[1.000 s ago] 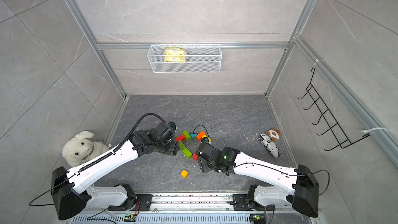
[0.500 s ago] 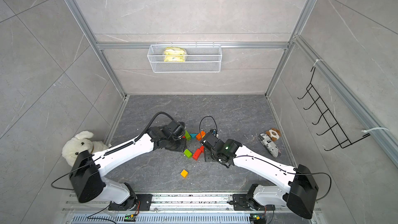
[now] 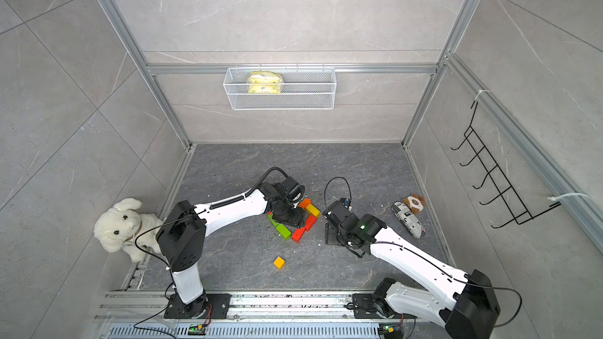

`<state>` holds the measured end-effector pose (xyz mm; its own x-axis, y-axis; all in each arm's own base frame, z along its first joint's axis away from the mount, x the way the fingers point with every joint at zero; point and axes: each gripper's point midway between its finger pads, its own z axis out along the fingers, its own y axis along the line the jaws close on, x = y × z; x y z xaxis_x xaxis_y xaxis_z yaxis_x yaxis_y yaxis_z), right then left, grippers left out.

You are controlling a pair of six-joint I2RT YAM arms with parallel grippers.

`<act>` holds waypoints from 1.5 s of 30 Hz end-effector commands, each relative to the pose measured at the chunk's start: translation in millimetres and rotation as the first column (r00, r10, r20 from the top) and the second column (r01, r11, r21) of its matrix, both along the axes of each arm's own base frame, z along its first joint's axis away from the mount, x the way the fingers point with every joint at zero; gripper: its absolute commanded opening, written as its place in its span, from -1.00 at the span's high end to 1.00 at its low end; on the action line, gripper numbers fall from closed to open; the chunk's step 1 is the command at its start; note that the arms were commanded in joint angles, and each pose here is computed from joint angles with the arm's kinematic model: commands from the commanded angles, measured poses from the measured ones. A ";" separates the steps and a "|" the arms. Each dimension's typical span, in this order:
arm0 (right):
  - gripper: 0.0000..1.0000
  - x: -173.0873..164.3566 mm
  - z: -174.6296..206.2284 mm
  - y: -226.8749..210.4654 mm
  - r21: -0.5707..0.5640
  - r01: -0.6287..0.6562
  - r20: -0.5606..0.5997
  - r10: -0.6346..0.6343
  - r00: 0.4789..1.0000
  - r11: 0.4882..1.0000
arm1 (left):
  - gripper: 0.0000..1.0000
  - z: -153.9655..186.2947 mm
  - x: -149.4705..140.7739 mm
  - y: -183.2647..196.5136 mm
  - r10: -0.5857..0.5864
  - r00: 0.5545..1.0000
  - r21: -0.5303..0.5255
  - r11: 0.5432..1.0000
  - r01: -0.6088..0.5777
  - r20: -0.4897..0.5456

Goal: Assemble a heart with building blocks
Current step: Adjust the building block at the center of the board.

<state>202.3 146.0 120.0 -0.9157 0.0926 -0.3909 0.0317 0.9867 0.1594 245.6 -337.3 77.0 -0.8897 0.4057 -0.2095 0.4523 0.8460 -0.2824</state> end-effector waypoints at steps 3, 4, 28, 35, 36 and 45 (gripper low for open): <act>-0.40 -4.4 0.2 -7.2 0.007 0.015 -0.017 -0.014 1.000 1.000 | -0.29 -10.0 -13.3 -3.8 -0.101 0.994 0.047 0.994 0.102 -0.030; -0.40 -4.7 0.5 -8.1 0.008 0.016 -0.018 -0.016 1.000 1.000 | -0.28 -11.0 -12.4 -4.0 -0.104 0.994 0.054 0.993 0.105 -0.024; -0.23 -9.7 -2.6 -17.9 0.015 0.032 -0.023 -0.032 0.999 0.999 | -0.07 -28.2 -7.2 -11.1 -0.192 0.981 0.167 0.968 0.185 0.026; -0.13 -10.4 -1.4 -19.4 0.018 0.035 -0.020 -0.035 0.999 0.999 | 0.10 -30.7 -8.5 -15.2 -0.209 0.977 0.176 0.964 0.200 0.033; -0.12 -10.4 -1.4 -19.6 0.019 0.036 -0.020 -0.036 0.999 0.999 | 0.11 -30.7 -8.2 -15.4 -0.207 0.978 0.176 0.964 0.198 0.034; -0.08 -9.6 -1.0 -20.2 0.019 0.040 -0.018 -0.040 0.999 0.999 | 0.17 -31.1 -9.1 -15.6 -0.218 0.975 0.182 0.961 0.208 0.040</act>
